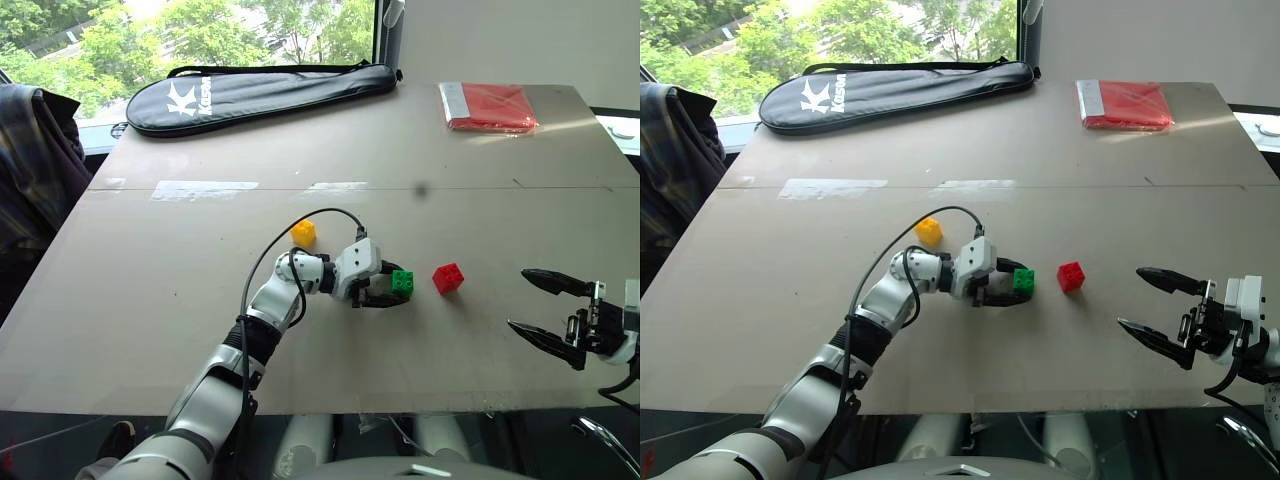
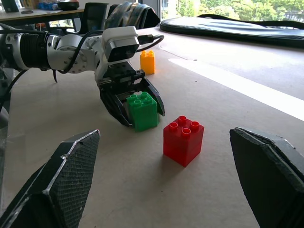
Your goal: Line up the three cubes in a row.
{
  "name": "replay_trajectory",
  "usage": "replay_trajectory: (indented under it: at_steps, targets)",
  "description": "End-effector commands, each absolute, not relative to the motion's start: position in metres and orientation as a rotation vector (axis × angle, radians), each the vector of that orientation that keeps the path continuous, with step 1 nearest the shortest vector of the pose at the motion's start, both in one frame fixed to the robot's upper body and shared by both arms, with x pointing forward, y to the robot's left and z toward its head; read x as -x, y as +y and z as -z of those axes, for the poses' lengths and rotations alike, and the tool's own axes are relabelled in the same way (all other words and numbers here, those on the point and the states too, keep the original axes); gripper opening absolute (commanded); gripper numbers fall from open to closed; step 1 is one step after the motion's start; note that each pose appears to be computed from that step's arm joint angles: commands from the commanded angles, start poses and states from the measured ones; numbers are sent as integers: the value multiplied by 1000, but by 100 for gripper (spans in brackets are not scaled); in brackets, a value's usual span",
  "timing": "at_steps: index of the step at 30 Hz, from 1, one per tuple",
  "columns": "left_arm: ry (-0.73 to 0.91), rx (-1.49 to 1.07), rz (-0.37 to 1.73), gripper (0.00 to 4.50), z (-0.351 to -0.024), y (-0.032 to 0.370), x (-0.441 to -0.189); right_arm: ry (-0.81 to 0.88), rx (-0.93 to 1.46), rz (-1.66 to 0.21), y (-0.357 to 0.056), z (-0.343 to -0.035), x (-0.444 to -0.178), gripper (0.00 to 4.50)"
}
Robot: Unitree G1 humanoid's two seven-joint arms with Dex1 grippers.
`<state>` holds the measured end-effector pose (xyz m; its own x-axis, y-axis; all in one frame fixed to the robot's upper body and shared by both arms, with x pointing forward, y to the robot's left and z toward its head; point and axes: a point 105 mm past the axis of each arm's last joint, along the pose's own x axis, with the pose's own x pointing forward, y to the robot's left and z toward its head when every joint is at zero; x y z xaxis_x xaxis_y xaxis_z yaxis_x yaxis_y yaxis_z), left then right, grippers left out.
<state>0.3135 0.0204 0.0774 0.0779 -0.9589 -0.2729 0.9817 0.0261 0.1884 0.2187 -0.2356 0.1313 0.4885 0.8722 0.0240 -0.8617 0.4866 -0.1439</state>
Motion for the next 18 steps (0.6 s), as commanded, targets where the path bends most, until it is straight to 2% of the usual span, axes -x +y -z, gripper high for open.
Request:
replay_trajectory:
  at_steps: [1,11,18]
  targets:
    - [43,-402,1453,438,-76,23,-317,-129,142,-1068,-231,-140,-220,450]
    - [-8,-320,1316,438,-91,51,-308,-126,136,-1075,-228,-138,-222,450]
    - [5,-224,1249,438,-89,52,-280,-127,137,-1080,-228,-139,-226,450]
